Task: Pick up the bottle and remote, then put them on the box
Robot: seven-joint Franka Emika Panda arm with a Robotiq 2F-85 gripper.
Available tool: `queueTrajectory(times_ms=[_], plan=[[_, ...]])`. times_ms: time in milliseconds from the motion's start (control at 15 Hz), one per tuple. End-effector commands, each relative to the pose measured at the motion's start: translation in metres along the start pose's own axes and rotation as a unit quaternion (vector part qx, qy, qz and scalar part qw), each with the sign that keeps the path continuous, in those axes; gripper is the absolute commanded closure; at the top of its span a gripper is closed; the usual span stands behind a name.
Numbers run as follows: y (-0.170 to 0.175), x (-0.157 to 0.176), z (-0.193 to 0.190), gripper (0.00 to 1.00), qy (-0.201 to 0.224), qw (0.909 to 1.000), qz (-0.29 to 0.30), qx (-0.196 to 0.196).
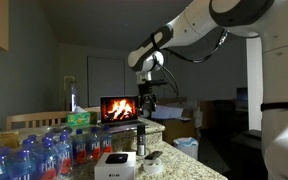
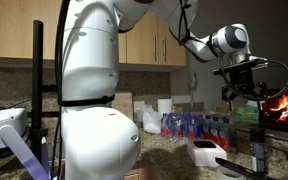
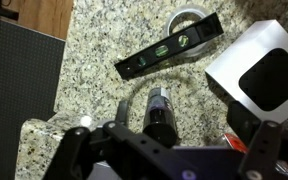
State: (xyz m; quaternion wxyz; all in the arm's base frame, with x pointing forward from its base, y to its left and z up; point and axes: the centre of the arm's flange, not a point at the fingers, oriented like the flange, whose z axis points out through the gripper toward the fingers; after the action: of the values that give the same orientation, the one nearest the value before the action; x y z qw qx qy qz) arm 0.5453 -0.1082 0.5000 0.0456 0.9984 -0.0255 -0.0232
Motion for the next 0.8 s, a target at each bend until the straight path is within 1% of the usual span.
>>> queueTrajectory(times_ms=[0, 133, 267, 467, 600, 667, 733], plan=[[0.008, 0.008, -0.008, 0.00, 0.005, 0.9999, 0.016, 0.000], [0.013, 0.016, -0.015, 0.00, 0.024, 0.9994, 0.025, 0.002], [0.017, 0.027, -0.014, 0.00, 0.036, 0.9989, 0.027, 0.012], [0.017, 0.043, 0.000, 0.00, 0.050, 0.9979, 0.039, 0.015], [0.014, 0.053, 0.015, 0.00, 0.048, 0.9976, 0.042, 0.028], [0.007, 0.053, 0.018, 0.00, 0.046, 0.9973, 0.042, 0.038], [0.012, 0.044, 0.014, 0.00, 0.042, 0.9984, 0.030, 0.022]])
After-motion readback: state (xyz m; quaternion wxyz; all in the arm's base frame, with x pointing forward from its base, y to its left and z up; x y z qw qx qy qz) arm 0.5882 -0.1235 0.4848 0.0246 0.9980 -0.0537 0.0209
